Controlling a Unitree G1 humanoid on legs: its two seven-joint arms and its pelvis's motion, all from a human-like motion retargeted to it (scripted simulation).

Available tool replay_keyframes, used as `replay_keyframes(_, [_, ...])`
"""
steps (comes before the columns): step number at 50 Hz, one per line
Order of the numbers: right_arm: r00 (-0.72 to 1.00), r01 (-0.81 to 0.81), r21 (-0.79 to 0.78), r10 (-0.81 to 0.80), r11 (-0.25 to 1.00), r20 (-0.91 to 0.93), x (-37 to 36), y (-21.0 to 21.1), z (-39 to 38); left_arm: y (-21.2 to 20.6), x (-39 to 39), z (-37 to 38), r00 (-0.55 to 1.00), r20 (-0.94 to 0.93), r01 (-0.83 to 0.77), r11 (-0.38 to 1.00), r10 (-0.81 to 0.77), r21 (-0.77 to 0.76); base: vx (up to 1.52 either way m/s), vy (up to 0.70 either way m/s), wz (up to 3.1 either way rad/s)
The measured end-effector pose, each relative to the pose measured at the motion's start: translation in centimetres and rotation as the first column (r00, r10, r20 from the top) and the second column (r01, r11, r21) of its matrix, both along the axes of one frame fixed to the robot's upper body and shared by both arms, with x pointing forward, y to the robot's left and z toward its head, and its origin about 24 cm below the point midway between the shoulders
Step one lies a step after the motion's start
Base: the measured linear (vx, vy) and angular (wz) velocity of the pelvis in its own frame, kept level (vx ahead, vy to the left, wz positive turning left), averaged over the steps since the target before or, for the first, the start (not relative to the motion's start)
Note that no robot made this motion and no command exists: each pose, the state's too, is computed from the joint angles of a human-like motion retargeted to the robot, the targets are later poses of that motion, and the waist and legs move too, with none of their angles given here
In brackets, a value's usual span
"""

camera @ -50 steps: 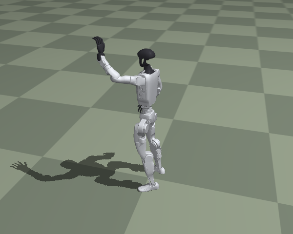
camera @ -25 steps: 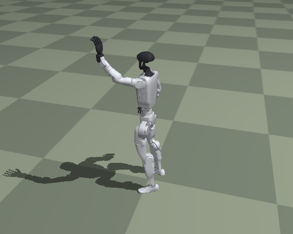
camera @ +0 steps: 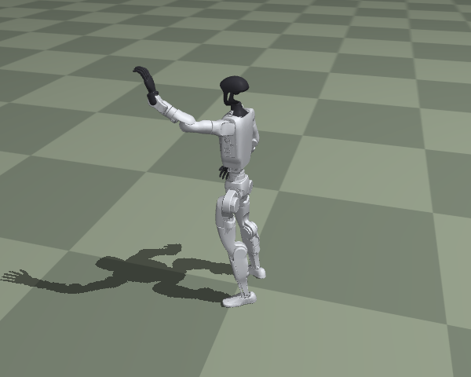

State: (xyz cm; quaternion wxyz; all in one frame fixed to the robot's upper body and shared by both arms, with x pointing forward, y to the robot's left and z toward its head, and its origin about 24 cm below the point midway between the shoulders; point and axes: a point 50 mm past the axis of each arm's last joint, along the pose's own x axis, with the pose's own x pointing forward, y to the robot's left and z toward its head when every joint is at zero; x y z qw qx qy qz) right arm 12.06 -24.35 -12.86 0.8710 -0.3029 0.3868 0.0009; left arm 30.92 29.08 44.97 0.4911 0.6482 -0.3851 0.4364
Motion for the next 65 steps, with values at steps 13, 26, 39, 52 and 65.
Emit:
replay_keyframes(13, [0.984, -0.055, 0.104, 0.071, 0.993, -0.162, -2.0, 2.3, -1.8, -15.6, -1.9, -0.3, 0.915, -0.116, 0.389, 0.764, -0.388, 0.514, 0.0, 0.01, 0.05])
replay_keyframes(26, [0.997, 0.002, 0.058, -0.007, 0.998, 0.079, 2.0, 0.1, 1.0, -1.3, -0.3, -5.8, 0.962, -0.268, 0.064, 0.924, 0.043, 0.376, -0.01, -0.02, -0.18])
replay_keyframes(39, [0.994, 0.04, 0.04, -0.035, 0.998, -0.101, -1.1, -0.5, -0.8, -10.0, -1.5, -0.4, 0.942, -0.02, 0.322, 0.882, -0.336, 0.343, 0.0, 0.02, 0.16])
replay_keyframes(52, [0.99, -0.074, 0.112, 0.087, 0.991, -0.108, -0.2, 1.6, -0.9, -14.1, -1.4, 1.0, 0.913, -0.003, 0.384, 0.855, -0.409, 0.348, 0.0, 0.01, 0.02])
replay_keyframes(65, [0.999, 0.047, 0.078, -0.047, 0.996, -0.01, 0.8, 0.3, -0.1, -5.2, 3.5, -11.4, 0.9, -0.348, 0.301, 0.952, -0.263, 0.057, 0.0, -0.01, -0.23])
